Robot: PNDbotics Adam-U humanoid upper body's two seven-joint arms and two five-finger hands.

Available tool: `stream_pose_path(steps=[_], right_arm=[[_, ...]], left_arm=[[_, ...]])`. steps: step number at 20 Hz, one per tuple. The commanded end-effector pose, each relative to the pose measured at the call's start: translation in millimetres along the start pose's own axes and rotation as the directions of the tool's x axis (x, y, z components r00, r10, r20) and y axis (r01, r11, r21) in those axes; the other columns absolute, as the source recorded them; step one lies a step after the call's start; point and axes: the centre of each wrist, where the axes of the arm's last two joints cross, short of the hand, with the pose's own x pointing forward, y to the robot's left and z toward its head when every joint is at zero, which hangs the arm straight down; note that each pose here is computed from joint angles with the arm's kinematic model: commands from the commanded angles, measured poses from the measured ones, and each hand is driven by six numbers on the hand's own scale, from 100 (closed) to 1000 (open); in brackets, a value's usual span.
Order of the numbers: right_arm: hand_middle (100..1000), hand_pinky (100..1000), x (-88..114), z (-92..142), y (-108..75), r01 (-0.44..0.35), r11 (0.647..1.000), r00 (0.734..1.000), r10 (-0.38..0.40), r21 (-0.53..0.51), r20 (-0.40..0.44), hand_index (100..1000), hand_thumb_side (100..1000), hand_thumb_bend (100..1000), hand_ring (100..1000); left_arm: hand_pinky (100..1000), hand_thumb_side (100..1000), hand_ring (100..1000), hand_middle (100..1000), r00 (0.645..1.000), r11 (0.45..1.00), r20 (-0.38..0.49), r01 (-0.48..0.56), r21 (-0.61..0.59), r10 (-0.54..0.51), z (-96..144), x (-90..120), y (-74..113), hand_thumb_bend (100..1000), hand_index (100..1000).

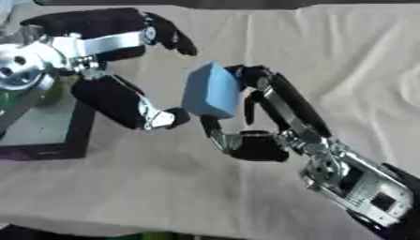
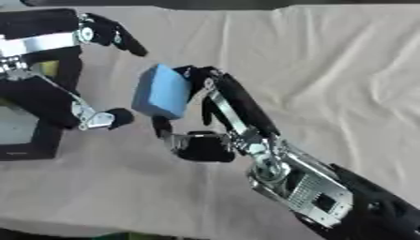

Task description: Pick up the objects with one hand, pass them to the other hand, and then place them into the box on the other side of the table.

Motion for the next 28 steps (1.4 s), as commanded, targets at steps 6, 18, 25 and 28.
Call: stream_pose_path(steps=[6, 18, 25, 28], right_arm=[[452, 268, 7.8, -2.5, -5.2, -0.033, 0.999, 0.996, 0.034, -0.004, 0.081, 553, 123, 100, 588], [449, 264, 9.6, -3.9, -4.9, -0.036, 0.999, 0.994, 0.036, 0.002, 0.103, 549, 121, 100, 586], [449, 261, 10.7, -4.7, -4.4, -0.036, 0.999, 0.993, 0.036, 0.003, 0.115, 549, 113, 100, 586], [448, 259, 11.3, -4.9, -3.9, -0.036, 0.999, 0.992, 0.036, 0.006, 0.119, 548, 110, 100, 585]], left_arm=[[938, 469, 913, 821, 1.000, 0.999, 0.012, 0.027, -0.029, -0.026, 0.0, 7.8, 1.8, 442, 890], [928, 427, 907, 813, 1.000, 0.999, 0.010, 0.005, -0.036, -0.005, -3.2, 11.9, -1.1, 344, 880], [920, 399, 900, 802, 1.000, 1.000, -0.022, -0.016, -0.013, 0.016, -5.3, 13.8, -4.6, 284, 875], [917, 398, 897, 778, 1.000, 1.000, -0.026, -0.017, -0.013, 0.017, -6.3, 14.8, -6.1, 271, 870]])
